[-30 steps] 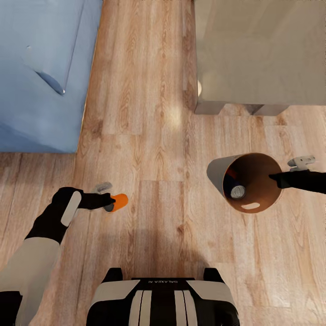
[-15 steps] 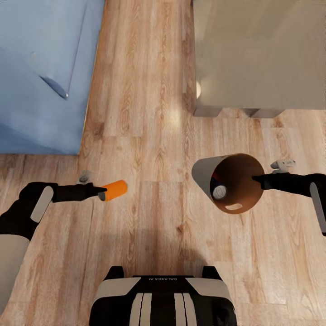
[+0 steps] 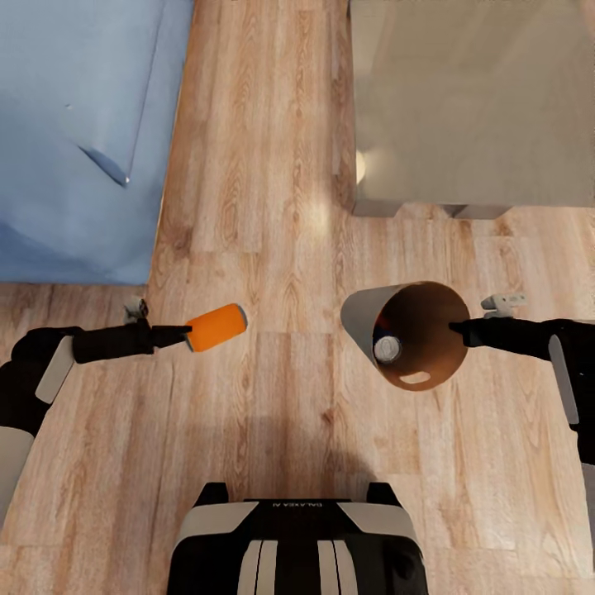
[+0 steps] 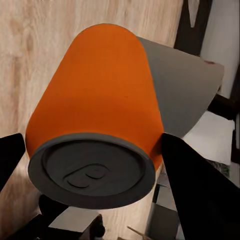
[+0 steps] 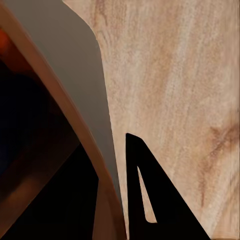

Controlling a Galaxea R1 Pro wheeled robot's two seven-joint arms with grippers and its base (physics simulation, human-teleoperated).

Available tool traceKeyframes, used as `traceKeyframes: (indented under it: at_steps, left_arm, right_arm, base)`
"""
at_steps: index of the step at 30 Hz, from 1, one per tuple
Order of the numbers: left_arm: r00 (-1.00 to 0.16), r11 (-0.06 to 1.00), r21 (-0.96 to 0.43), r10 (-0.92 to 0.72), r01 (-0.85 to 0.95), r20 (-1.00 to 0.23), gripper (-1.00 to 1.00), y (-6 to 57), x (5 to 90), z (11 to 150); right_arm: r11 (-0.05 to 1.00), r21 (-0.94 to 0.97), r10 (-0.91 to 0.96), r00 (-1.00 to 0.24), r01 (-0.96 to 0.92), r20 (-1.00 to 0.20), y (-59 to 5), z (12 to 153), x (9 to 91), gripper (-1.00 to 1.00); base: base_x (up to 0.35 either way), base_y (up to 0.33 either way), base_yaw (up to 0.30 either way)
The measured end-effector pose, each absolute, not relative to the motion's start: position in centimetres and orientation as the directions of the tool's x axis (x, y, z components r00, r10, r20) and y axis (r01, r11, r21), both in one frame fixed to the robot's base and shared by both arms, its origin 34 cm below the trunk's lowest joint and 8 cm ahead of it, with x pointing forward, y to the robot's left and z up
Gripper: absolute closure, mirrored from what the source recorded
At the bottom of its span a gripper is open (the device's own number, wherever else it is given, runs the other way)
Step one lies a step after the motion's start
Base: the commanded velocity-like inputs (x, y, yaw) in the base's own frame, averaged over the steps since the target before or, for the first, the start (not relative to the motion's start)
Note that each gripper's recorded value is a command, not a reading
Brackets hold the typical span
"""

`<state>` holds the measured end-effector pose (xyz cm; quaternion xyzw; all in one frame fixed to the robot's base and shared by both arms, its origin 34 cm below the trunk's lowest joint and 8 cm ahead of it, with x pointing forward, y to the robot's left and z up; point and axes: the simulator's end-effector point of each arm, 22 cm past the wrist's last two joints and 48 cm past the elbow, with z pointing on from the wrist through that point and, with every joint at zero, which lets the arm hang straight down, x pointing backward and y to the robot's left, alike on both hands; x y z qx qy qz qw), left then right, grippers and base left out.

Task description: Put the three can of soda from the living room inside the tash can in the kitchen.

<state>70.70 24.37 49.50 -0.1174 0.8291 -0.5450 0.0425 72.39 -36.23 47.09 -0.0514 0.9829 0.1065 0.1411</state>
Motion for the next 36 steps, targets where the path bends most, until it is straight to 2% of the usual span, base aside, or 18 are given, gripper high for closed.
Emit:
traceKeyframes:
  at_steps: [7, 9, 12, 15, 16, 21, 27, 36]
  left_arm:
    - [-0.978, 0.238, -0.971, -0.205, -0.013, -0.037, 1.0, 20.0, 72.9, 55.9]
    - [-0.979, 0.211, -0.976, -0.182, 0.056, -0.096, 1.0, 18.5, 73.5, 58.2]
    - [-0.977, 0.196, -0.976, -0.168, 0.099, -0.133, 1.0, 17.6, 73.9, 60.0]
    - [-0.975, 0.162, -0.979, -0.164, 0.123, -0.149, 1.0, 16.7, 74.0, 61.6]
    - [-0.974, 0.116, -0.982, -0.158, 0.146, -0.164, 1.0, 15.2, 74.0, 63.0]
    - [-0.981, 0.044, -0.981, -0.042, 0.187, -0.189, 1.0, 10.2, 71.5, 65.4]
    - [-0.981, 0.017, -0.982, 0.056, 0.187, -0.186, 1.0, 7.3, 69.0, 66.5]
    - [-0.97, 0.052, -0.974, 0.12, 0.219, -0.212, 1.0, 5.4, 67.8, 67.3]
  right_arm:
    - [0.959, 0.255, -0.068, -0.976, -0.121, -0.207, -31.1, 44.7, 70.1, 1.0]
    - [0.968, 0.228, -0.08, -0.989, -0.106, -0.122, -29.6, 42.0, 67.7, 1.0]
    - [0.979, 0.162, -0.109, -0.991, -0.121, -0.082, -29.2, 40.5, 66.8, 1.0]
    - [0.969, 0.228, -0.089, -0.995, -0.097, -0.045, -27.0, 40.2, 66.1, 1.0]
    - [0.966, 0.247, -0.077, -0.997, -0.082, -0.027, -26.3, 40.0, 66.0, 1.0]
    - [0.981, 0.158, -0.108, -0.994, -0.108, -0.011, -27.4, 39.6, 66.8, 1.0]
    - [0.968, 0.223, -0.112, -0.993, -0.115, -0.028, -23.7, 41.0, 68.4, 1.0]
    - [0.958, 0.234, -0.157, -0.986, -0.165, -0.054, -20.8, 42.8, 70.1, 1.0]
  base:
    - [0.0, 0.0, 0.0]
    - [0.0, 0.0, 0.0]
    - [0.0, 0.0, 0.0]
    - [0.0, 0.0, 0.0]
    - [0.0, 0.0, 0.0]
    - [0.0, 0.0, 0.0]
    - [0.0, 0.0, 0.0]
    - [0.0, 0.0, 0.0]
